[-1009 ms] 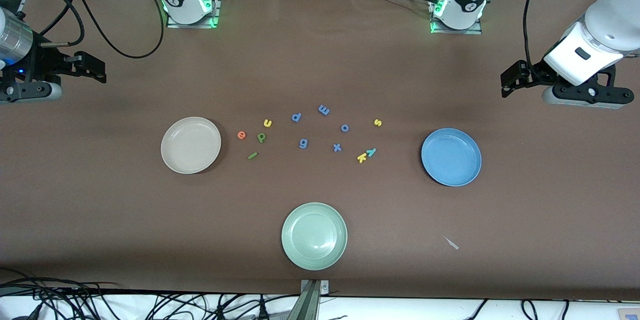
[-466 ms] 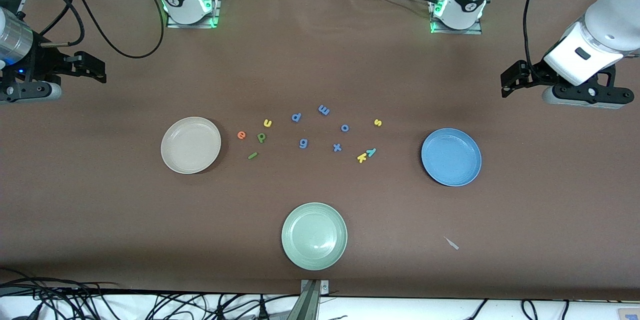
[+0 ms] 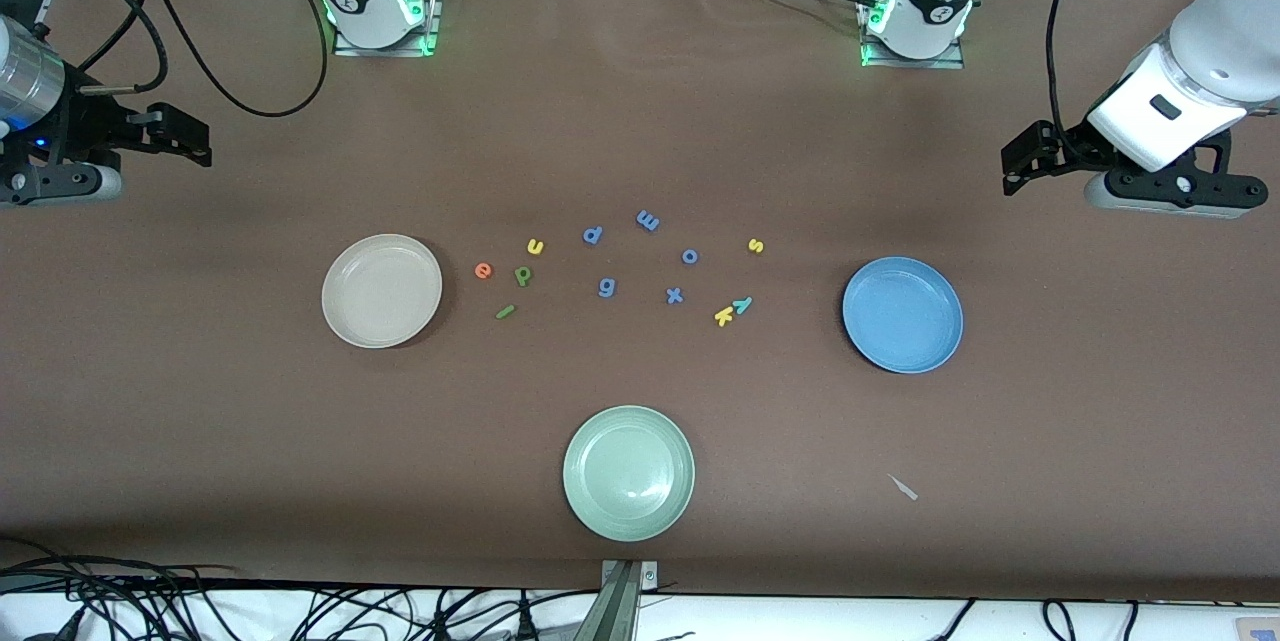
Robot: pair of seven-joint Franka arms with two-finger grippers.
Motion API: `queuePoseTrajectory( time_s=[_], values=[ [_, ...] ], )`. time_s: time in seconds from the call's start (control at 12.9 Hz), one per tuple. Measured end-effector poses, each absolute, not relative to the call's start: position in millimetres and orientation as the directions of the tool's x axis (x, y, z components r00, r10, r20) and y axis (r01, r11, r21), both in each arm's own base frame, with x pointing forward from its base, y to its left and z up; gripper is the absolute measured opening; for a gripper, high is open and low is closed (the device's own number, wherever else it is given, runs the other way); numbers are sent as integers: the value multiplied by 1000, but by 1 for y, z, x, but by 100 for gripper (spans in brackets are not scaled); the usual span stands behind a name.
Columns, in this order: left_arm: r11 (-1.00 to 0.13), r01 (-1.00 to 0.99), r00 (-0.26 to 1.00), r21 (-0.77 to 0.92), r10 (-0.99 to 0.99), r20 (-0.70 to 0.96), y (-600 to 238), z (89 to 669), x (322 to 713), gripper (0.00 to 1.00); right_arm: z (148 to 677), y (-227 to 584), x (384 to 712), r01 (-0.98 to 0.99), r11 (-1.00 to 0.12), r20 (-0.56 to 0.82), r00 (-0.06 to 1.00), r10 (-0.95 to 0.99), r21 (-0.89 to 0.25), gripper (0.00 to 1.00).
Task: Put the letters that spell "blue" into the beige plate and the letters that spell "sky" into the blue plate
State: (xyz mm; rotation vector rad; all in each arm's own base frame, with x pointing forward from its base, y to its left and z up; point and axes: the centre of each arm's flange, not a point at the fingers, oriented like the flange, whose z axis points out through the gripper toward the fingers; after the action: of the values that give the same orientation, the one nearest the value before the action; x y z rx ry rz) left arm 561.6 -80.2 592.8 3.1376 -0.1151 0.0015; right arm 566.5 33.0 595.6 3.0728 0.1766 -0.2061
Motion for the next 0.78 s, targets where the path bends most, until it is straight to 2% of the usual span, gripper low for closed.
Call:
queuePoseTrajectory(
  time_s=[0.78],
  values=[
    [-997,-73,997,2,-73,1,-80,593,562,100,590,29,572,110,-993,-134,986,103,50,100]
  ],
)
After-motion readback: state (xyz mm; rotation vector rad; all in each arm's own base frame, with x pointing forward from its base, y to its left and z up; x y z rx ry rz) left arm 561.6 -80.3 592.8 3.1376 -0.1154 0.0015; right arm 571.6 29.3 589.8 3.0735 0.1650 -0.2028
